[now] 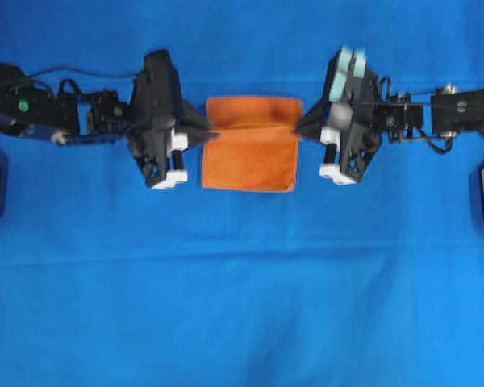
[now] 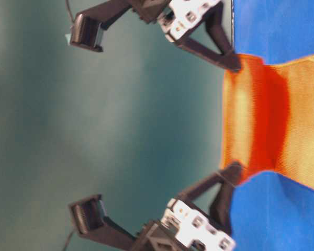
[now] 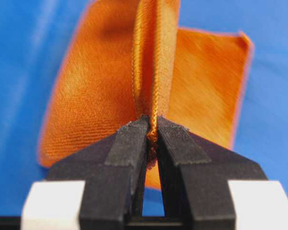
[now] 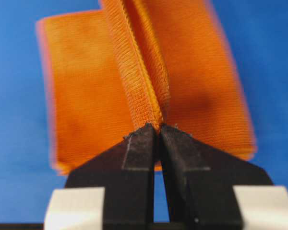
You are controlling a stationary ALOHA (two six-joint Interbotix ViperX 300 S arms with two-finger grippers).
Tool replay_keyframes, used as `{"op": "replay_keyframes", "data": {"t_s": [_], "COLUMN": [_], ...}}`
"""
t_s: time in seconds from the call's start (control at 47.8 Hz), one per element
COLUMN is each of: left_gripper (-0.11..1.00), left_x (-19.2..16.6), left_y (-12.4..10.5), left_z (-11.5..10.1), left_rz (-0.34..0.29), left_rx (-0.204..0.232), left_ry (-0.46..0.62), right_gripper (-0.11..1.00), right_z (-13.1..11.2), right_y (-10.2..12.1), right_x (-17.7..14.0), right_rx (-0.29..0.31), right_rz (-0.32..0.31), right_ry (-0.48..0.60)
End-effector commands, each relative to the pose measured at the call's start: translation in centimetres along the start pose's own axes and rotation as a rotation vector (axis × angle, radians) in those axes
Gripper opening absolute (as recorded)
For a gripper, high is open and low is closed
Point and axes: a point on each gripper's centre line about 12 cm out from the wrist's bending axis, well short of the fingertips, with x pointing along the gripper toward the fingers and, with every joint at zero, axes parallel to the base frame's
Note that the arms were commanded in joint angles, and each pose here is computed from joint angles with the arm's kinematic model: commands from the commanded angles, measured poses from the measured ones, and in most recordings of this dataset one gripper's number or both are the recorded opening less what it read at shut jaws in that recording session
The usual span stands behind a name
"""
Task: Fold the orange towel.
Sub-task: 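Grasp far corners and fold the strip's far half toward the near end, then release the towel and retract both grippers outward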
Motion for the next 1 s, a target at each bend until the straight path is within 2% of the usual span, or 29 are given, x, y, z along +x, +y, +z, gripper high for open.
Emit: {"op": "replay_keyframes", "data": {"t_s": [0.0,0.251,0.377,0.544,0.67,0.691,0.774,0.858,0.9,0.984], "left_gripper": [0.03,0.03,0.03,0.04,0.06,0.08,0.24,0.48,0.6,0.78], "left_x": [0.3,2.2,2.7,2.8,2.9,2.8,2.5,1.9,1.4,0.2], "left_y": [-0.6,-3.0,-3.1,-3.1,-2.9,-2.9,-2.9,-2.9,-2.9,-2.8], "left_z": [-0.7,-2.7,-3.5,-3.5,-3.3,-3.2,-2.7,-2.0,-1.6,-0.6], "left_rz": [-0.013,-0.064,-0.064,-0.064,-0.06,-0.06,-0.06,-0.06,-0.061,-0.062], "left_rx": [-0.01,0.016,0.016,0.016,0.013,0.013,0.013,0.013,0.014,0.024], "left_ry": [0.008,0.014,0.035,0.032,0.026,0.024,0.009,-0.006,-0.014,-0.025], "right_gripper": [0.03,0.03,0.03,0.04,0.07,0.11,0.38,0.6,0.65,0.61], "right_z": [-0.3,-2.0,-2.2,-2.3,-1.9,-1.8,-1.3,-0.6,-0.3,0.8], "right_y": [0.5,1.6,1.8,2.0,2.6,2.6,3.0,3.3,3.3,3.2], "right_x": [0.4,2.5,3.0,3.2,3.2,3.2,3.0,2.4,2.0,0.5], "right_rx": [0.014,0.038,0.063,0.087,0.077,0.078,0.069,0.06,0.056,0.052], "right_rz": [0.016,0.062,0.074,0.08,0.094,0.095,0.099,0.097,0.093,0.08], "right_ry": [0.005,0.037,0.032,0.036,0.024,0.023,0.016,0.005,0.002,-0.023]}}
